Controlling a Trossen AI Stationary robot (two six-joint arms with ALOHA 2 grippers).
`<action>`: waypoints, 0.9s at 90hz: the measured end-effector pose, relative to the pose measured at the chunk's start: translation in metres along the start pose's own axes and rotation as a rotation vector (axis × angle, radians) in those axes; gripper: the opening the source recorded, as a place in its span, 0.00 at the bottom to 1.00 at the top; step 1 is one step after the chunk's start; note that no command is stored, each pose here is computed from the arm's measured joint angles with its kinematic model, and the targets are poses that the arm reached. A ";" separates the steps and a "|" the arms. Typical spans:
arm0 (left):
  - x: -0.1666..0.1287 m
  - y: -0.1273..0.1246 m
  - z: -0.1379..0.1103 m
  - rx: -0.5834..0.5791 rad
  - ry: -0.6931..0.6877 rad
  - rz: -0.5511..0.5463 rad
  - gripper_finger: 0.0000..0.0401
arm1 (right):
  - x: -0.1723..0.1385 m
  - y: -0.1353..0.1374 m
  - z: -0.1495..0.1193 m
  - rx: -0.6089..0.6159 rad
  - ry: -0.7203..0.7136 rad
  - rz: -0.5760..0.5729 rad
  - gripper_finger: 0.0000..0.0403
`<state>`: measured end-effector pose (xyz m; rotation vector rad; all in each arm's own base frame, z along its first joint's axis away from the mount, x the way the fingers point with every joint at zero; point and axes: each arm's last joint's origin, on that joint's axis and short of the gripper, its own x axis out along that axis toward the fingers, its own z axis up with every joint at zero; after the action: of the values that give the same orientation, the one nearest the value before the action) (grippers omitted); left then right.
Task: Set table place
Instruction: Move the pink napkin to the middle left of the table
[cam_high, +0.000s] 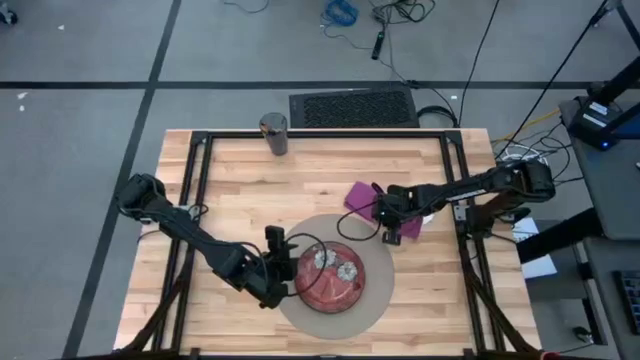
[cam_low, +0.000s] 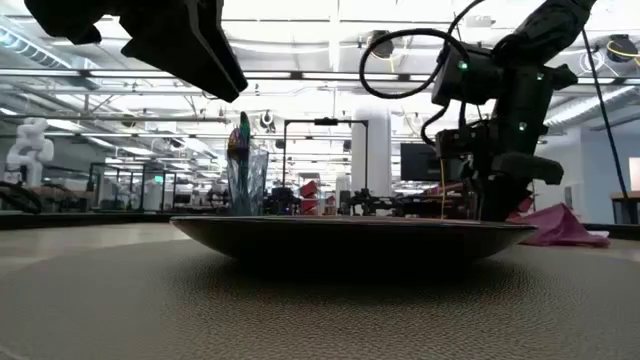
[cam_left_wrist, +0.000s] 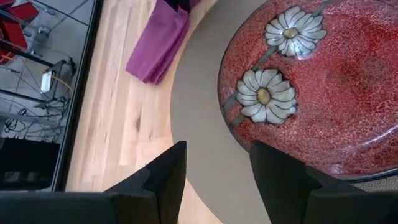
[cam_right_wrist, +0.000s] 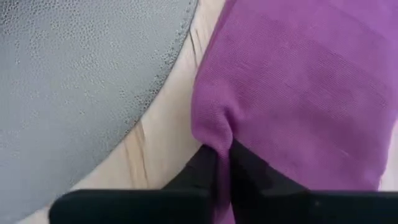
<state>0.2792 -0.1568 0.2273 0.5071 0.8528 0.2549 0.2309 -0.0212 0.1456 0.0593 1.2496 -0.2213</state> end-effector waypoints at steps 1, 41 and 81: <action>0.000 0.000 0.000 -0.001 0.001 0.001 0.41 | -0.002 0.000 0.001 0.001 -0.006 0.001 0.01; 0.008 0.009 0.001 -0.017 0.019 0.021 0.41 | -0.088 -0.006 0.025 -0.024 -0.293 0.094 0.00; 0.009 0.013 -0.005 0.025 0.067 0.078 0.41 | -0.092 -0.015 0.028 -0.056 -0.331 0.129 0.00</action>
<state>0.2808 -0.1405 0.2255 0.5586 0.9036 0.3347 0.2264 -0.0281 0.2429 0.0525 0.9176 -0.0792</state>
